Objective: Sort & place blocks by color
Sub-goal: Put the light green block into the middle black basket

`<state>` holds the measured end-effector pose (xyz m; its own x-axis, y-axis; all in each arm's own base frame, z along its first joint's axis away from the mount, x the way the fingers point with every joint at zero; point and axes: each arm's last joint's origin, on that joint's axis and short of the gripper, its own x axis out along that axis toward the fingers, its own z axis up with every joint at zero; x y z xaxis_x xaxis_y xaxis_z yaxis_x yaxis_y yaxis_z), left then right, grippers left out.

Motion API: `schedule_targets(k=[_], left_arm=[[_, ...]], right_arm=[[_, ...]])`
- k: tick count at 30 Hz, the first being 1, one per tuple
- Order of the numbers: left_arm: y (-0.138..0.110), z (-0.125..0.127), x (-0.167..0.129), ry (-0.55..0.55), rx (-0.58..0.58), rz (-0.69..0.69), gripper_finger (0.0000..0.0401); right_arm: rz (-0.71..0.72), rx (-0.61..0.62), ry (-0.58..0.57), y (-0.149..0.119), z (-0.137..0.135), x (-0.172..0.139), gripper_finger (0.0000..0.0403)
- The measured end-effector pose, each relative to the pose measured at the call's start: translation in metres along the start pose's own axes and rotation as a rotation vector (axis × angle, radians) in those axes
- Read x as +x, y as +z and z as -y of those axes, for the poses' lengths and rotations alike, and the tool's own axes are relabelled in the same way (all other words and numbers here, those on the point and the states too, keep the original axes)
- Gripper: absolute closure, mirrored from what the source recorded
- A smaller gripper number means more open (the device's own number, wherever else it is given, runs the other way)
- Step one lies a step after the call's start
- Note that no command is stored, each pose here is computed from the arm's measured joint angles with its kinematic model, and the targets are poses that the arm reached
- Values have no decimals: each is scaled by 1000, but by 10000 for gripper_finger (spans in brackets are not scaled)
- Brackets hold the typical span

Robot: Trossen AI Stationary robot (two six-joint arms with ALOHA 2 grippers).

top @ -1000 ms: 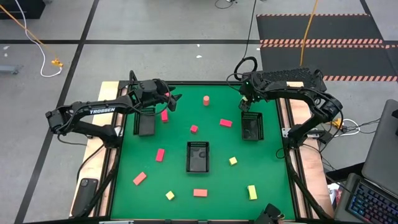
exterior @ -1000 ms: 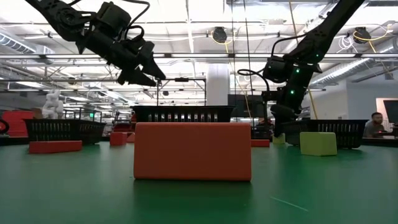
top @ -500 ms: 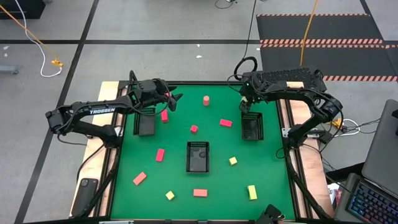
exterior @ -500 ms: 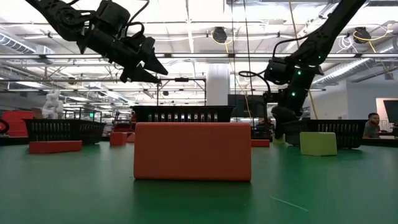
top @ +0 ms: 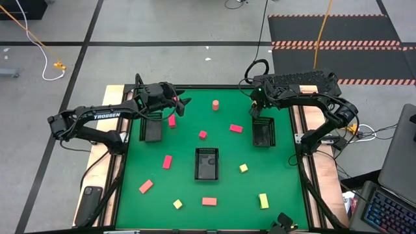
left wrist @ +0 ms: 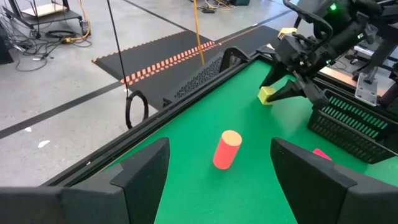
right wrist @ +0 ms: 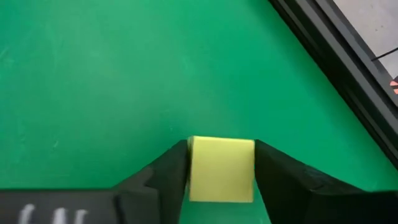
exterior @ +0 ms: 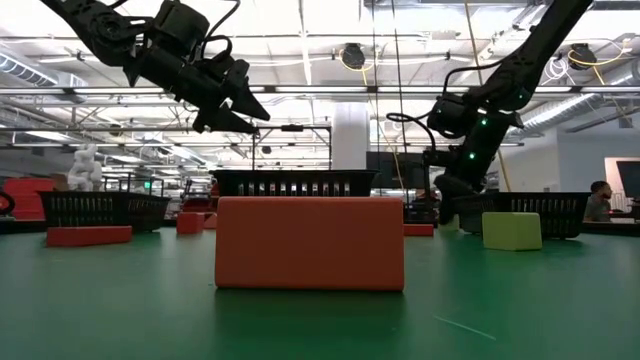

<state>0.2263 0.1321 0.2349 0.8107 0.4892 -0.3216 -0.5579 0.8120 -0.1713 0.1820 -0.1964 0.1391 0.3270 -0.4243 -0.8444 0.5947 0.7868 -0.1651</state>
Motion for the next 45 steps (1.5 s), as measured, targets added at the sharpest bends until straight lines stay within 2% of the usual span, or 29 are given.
schedule_targets(k=[3,12,18,23,29,32,36,45], left_arm=[[0,0,0,0,0,-1,119],[0,0,0,1,18,-3,119],[-1,0,0,2,19,-8,119],[-1,0,0,2,19,-7,119],[-1,0,0,2,17,-7,119],[-1,0,0,2,12,-6,119],[0,0,0,2,1,-3,119],[5,1,0,-8,0,50,119]], right_arm=[[2,-19,0,0,0,0,278],[18,-45,-8,2,1,-8,278],[168,-45,-40,19,6,-50,278],[200,-66,-22,17,-2,-83,278],[219,-73,30,14,-19,-102,278],[259,-76,84,16,-31,-108,278],[340,-67,245,24,-54,-114,278],[537,-173,495,40,-123,-122,278]])
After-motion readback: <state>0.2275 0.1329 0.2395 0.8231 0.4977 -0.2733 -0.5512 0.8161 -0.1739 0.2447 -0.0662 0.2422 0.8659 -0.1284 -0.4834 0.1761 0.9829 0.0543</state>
